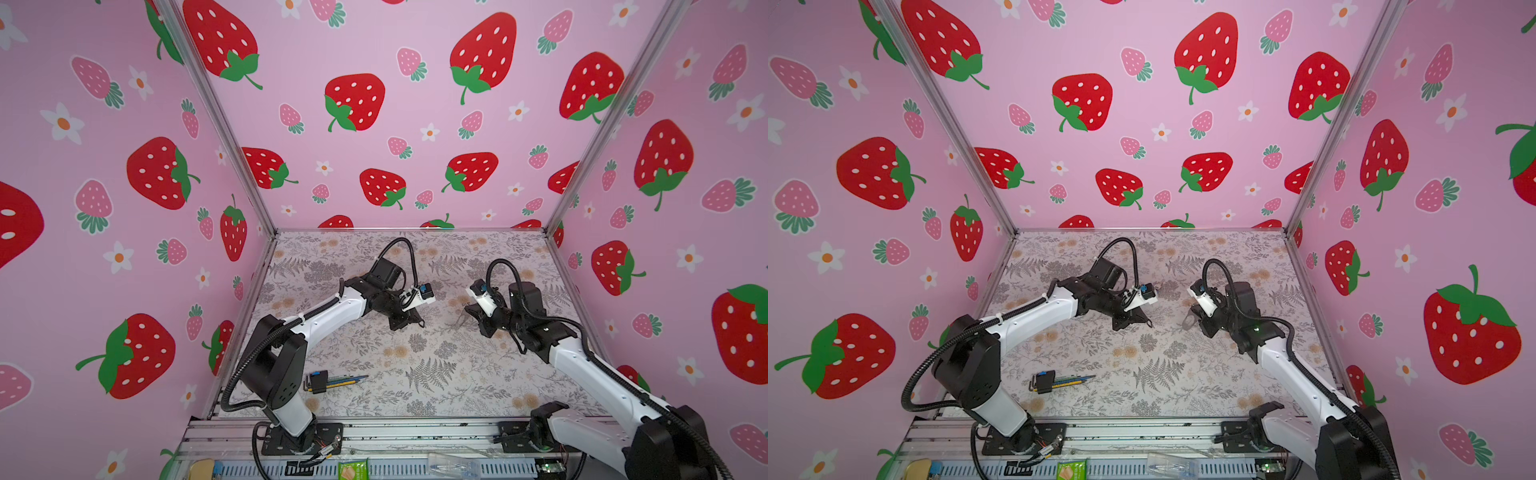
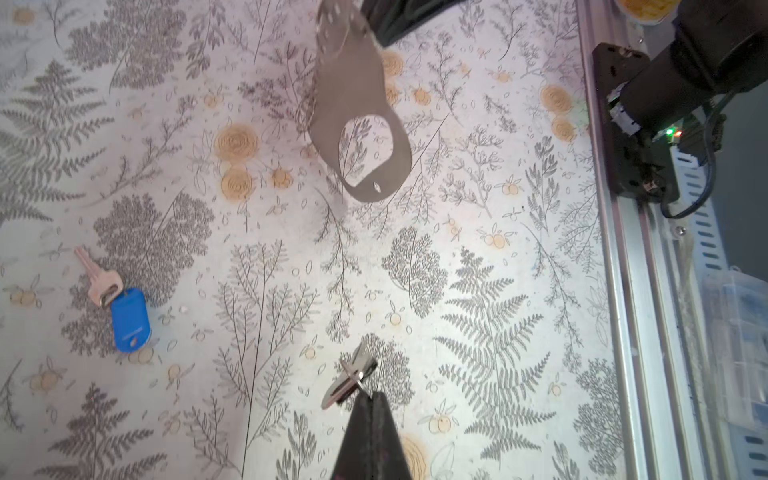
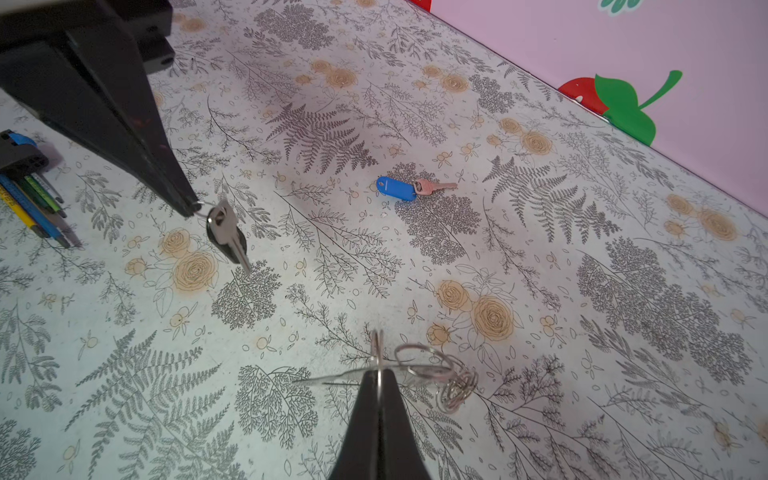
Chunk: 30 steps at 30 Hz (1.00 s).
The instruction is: Put the keys on the keyring
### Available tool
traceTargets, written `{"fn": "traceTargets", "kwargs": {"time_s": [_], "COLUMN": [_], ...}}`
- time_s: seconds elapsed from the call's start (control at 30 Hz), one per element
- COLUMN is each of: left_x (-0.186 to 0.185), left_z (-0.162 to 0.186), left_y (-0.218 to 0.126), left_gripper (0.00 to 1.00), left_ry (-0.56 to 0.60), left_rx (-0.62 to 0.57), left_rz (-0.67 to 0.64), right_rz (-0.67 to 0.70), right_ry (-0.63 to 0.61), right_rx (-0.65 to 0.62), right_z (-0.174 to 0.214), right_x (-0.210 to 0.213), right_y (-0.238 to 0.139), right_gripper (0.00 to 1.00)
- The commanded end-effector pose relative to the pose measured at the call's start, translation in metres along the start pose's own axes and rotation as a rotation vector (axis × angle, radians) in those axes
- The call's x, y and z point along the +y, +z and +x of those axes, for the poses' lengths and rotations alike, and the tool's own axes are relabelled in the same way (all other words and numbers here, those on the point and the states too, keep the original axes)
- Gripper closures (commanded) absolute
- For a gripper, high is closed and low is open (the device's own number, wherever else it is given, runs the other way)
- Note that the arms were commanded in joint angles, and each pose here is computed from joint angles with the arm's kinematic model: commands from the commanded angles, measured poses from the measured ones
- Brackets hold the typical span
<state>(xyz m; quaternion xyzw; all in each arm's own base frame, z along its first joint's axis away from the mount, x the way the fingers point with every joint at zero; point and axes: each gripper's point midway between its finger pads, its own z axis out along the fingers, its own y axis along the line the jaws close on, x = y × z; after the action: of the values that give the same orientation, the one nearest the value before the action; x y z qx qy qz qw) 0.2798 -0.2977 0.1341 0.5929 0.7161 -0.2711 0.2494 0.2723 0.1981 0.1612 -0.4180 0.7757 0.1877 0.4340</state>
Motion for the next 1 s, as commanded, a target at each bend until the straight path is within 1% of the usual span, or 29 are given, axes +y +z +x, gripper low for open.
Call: {"fn": "traceTargets", "kwargs": {"time_s": [0.0, 0.1, 0.2, 0.37, 0.5, 0.97], "left_x": [-0.014, -0.024, -0.022, -0.013, -0.002, 0.016], "left_z": [0.016, 0.032, 0.039, 0.040, 0.046, 0.035], "left_y": [-0.021, -0.021, -0.010, 0.011, 0.028, 0.065], "left_gripper": [1.00, 1.00, 1.00, 1.00, 1.00, 1.00], "left_ry": [-0.050, -0.107, -0.163, -0.161, -0.176, -0.181], "left_rx": [0.109, 0.192, 0.222, 0.263, 0.347, 0.322], "left_rz": [0.060, 0.126, 0.148, 0.168, 0.177, 0.226], "right_rz": [0.023, 0.012, 0.009, 0.007, 0.007, 0.001], "right_ry": [-0.029, -0.027, -0.031, -0.033, -0.030, -0.031], "right_rx": [-0.012, -0.011, -0.010, 0.000, 0.006, 0.016], "right_z": [-0.009, -0.008, -0.008, -0.005, 0.000, 0.003], "right_x": [-0.003, -0.002, -0.002, -0.001, 0.001, 0.000], "right_y": [-0.006, -0.005, -0.004, -0.003, -0.003, 0.001], "right_gripper": [1.00, 1.00, 1.00, 1.00, 1.00, 1.00]}}
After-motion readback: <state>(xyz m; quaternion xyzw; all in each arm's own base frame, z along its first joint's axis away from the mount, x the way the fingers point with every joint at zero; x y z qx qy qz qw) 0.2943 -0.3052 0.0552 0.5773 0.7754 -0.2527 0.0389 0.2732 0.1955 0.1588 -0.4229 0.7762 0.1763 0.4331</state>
